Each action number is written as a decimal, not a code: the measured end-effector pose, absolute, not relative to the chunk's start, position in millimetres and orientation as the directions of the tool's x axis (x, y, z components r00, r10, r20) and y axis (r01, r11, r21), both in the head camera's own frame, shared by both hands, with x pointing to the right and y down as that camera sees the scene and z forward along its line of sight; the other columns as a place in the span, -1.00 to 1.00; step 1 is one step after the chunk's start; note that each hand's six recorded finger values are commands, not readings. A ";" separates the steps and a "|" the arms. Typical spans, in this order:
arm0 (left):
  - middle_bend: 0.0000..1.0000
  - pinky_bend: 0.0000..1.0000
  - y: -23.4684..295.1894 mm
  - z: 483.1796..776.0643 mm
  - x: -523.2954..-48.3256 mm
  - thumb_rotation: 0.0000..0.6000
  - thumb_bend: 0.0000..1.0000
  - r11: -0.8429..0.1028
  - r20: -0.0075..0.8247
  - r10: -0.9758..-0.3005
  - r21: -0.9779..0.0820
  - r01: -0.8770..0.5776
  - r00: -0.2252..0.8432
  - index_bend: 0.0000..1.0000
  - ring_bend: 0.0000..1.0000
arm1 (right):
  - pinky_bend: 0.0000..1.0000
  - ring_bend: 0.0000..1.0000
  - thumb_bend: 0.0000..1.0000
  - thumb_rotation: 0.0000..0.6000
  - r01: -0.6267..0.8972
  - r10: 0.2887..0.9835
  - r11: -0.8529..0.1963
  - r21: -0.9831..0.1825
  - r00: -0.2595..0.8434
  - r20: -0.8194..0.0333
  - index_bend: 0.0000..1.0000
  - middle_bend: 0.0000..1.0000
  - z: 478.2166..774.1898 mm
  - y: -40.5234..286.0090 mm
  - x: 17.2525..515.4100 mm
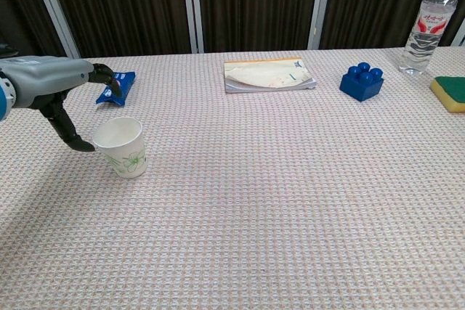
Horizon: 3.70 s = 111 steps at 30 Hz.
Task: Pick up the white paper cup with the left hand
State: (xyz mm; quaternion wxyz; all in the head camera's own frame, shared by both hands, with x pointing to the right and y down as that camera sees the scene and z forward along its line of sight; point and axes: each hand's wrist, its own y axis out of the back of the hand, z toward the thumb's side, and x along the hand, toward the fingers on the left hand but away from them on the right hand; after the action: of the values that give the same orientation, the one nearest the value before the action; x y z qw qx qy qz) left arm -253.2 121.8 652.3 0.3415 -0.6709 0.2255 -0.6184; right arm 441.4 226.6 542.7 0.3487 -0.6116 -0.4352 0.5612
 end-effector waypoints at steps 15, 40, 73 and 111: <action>-1.00 -1.00 120.3 681.8 -228.0 1.00 -0.81 -0.682 0.694 -0.708 -0.720 0.129 0.131 -0.25 -1.00 | -1.00 -1.00 -1.00 1.00 0.152 0.921 -0.383 -0.911 -0.009 -0.388 -1.00 -1.00 542.8 225.1 443.2; -1.00 -1.00 135.6 691.9 -239.9 1.00 -0.79 -0.676 0.652 -0.730 -0.734 -0.073 0.204 -0.12 -1.00 | -1.00 -1.00 -1.00 1.00 0.159 0.920 -0.385 -0.909 -0.010 -0.392 -1.00 -1.00 542.9 225.4 443.8; -1.00 -1.00 127.2 697.6 -246.6 1.00 -0.79 -0.617 0.653 -0.752 -0.745 0.255 0.087 -0.45 -1.00 | -1.00 -1.00 -1.00 1.00 0.159 0.920 -0.388 -0.908 0.001 -0.393 -1.00 -1.00 543.5 226.2 440.6; -1.00 -1.00 126.8 684.0 -203.9 1.00 -0.79 -0.530 0.476 -0.847 -0.711 -0.461 0.238 -0.06 -1.00 | -1.00 -1.00 -1.00 1.00 0.159 0.917 -0.394 -0.905 0.004 -0.398 -1.00 -1.00 545.0 225.7 439.9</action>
State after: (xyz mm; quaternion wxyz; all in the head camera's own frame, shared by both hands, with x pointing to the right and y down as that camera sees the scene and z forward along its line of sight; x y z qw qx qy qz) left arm -203.9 126.8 684.0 0.2188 -0.7558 0.4326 -0.4401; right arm 439.9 225.7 545.0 0.3402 -0.6216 -0.4327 0.5573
